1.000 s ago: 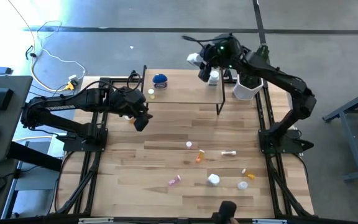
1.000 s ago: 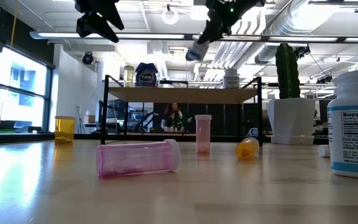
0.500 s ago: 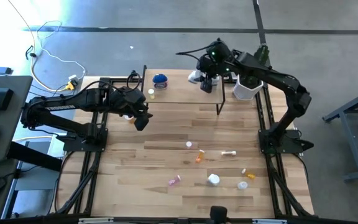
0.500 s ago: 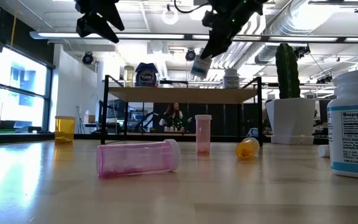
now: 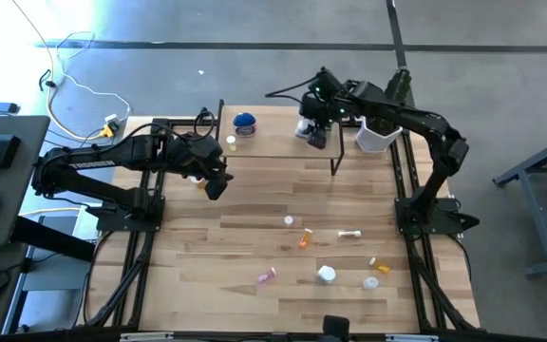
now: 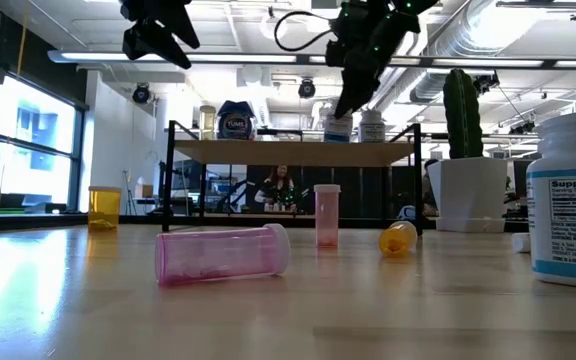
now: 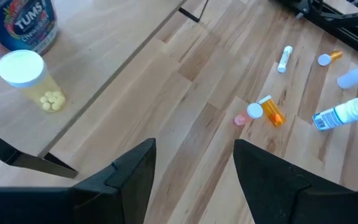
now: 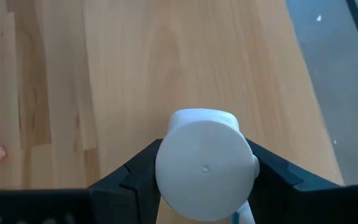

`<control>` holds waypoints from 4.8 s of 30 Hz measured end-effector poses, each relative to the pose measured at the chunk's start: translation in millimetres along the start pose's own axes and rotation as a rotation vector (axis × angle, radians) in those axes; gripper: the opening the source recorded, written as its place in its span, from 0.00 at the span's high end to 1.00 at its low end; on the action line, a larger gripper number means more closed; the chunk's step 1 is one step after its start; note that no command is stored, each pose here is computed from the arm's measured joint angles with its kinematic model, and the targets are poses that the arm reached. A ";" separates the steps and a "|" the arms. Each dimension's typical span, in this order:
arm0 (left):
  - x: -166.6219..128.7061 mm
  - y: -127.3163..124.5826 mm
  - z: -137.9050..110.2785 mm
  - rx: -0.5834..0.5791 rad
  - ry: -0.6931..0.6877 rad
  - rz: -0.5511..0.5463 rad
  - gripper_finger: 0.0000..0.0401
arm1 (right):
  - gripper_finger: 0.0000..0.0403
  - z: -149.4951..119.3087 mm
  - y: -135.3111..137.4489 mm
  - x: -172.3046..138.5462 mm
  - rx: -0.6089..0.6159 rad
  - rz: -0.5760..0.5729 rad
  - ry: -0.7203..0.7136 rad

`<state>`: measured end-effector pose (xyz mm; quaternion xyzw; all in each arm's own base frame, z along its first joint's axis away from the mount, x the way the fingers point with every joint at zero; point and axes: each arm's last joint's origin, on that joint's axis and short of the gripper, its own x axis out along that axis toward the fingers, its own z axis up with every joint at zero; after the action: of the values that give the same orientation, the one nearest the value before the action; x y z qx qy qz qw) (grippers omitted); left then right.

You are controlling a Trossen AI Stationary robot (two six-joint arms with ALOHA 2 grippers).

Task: Pick and place medicine bottles onto shelf by color
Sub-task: Put the left large white pill bottle on the shelf, then put the large orange pill bottle on the shelf

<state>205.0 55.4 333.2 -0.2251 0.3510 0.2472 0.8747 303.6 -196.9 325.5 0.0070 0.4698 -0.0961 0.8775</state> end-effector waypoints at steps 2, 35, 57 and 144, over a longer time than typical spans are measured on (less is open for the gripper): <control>0.0 -0.2 -0.1 0.000 0.003 -0.006 0.49 | 0.57 -1.7 0.7 0.0 0.002 0.007 0.018; -0.2 1.9 -5.2 -0.009 0.060 0.007 0.37 | 0.39 4.6 -2.0 -0.3 0.020 -0.022 -0.047; -11.9 24.0 -39.5 -0.292 0.330 0.387 0.23 | 0.39 44.1 -7.5 -66.7 0.025 -0.131 -0.236; 77.9 77.1 -101.1 -0.549 0.262 0.612 0.55 | 0.39 43.5 -7.7 -72.4 0.041 -0.182 -0.203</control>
<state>157.8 79.2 193.8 -0.3646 0.4307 0.5487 0.6168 299.0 -197.1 410.2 -0.0274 0.3751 -0.1853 0.9079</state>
